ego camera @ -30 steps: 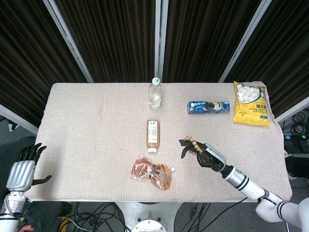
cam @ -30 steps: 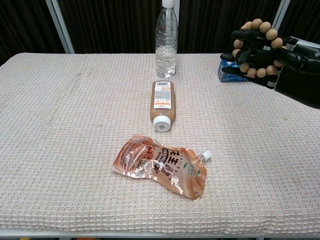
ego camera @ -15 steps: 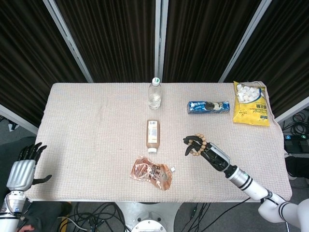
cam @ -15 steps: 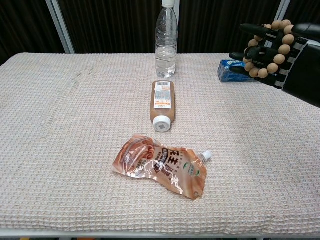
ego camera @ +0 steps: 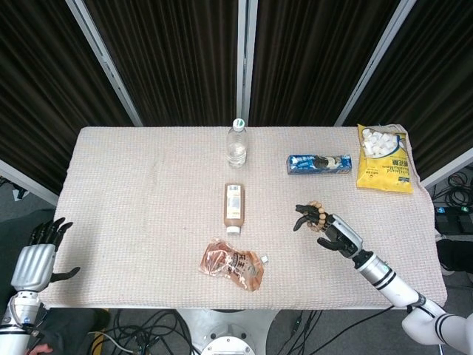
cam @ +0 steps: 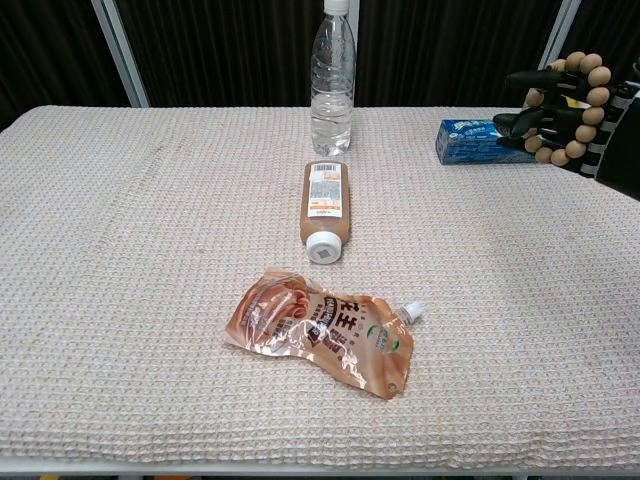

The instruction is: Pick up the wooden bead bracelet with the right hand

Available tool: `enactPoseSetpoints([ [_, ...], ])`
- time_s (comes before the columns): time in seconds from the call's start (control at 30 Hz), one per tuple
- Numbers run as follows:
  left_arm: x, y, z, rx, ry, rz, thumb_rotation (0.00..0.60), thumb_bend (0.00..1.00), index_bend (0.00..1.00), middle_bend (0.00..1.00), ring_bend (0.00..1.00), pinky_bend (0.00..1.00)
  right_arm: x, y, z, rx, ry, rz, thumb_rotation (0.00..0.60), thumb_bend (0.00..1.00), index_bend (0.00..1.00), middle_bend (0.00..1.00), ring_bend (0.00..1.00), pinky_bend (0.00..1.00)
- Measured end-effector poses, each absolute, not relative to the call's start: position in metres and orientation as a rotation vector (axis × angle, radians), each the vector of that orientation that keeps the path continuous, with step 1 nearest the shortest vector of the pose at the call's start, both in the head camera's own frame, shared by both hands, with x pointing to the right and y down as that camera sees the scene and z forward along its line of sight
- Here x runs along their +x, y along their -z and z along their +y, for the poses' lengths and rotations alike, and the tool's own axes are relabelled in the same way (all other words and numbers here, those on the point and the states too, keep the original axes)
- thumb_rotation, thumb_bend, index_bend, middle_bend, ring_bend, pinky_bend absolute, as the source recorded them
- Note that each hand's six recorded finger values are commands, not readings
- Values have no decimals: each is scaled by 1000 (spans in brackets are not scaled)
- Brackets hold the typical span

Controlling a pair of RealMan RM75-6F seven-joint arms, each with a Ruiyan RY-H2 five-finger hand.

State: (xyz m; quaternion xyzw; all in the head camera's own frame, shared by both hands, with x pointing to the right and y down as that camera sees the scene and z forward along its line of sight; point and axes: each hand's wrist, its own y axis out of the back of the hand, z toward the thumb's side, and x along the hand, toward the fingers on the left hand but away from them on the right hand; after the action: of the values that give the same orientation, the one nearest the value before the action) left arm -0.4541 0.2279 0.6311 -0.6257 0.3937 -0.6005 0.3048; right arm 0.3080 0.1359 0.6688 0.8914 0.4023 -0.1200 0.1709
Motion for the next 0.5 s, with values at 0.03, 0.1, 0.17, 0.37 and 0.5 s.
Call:
enactPoseSetpoints([
  [0.03, -454, -631, 228, -1657, 1591, 1042, 600, 0, 135, 60, 0, 0, 310, -671, 135, 2545, 373, 1156, 299, 84, 213, 395, 19, 0],
  [0.1, -454, -632, 228, -1659, 1593, 1042, 600, 0, 134, 60, 0, 0, 315, -676, 134, 2579, 458, 1183, 300, 84, 213, 394, 19, 0],
  [0.17, -454, -632, 228, -1660, 1592, 1043, 600, 0, 134, 60, 0, 0, 318, -681, 131, 2614, 543, 1202, 300, 84, 213, 393, 19, 0],
  [0.37, -453, -632, 229, -1661, 1593, 1043, 600, 0, 134, 60, 0, 0, 322, -702, 123, 2774, 892, 1211, 299, 79, 214, 360, 15, 0],
  [0.5, -453, -631, 228, -1657, 1592, 1045, 600, 0, 134, 60, 0, 0, 317, -716, 118, 2925, 1191, 1149, 299, 74, 180, 311, 2, 0],
])
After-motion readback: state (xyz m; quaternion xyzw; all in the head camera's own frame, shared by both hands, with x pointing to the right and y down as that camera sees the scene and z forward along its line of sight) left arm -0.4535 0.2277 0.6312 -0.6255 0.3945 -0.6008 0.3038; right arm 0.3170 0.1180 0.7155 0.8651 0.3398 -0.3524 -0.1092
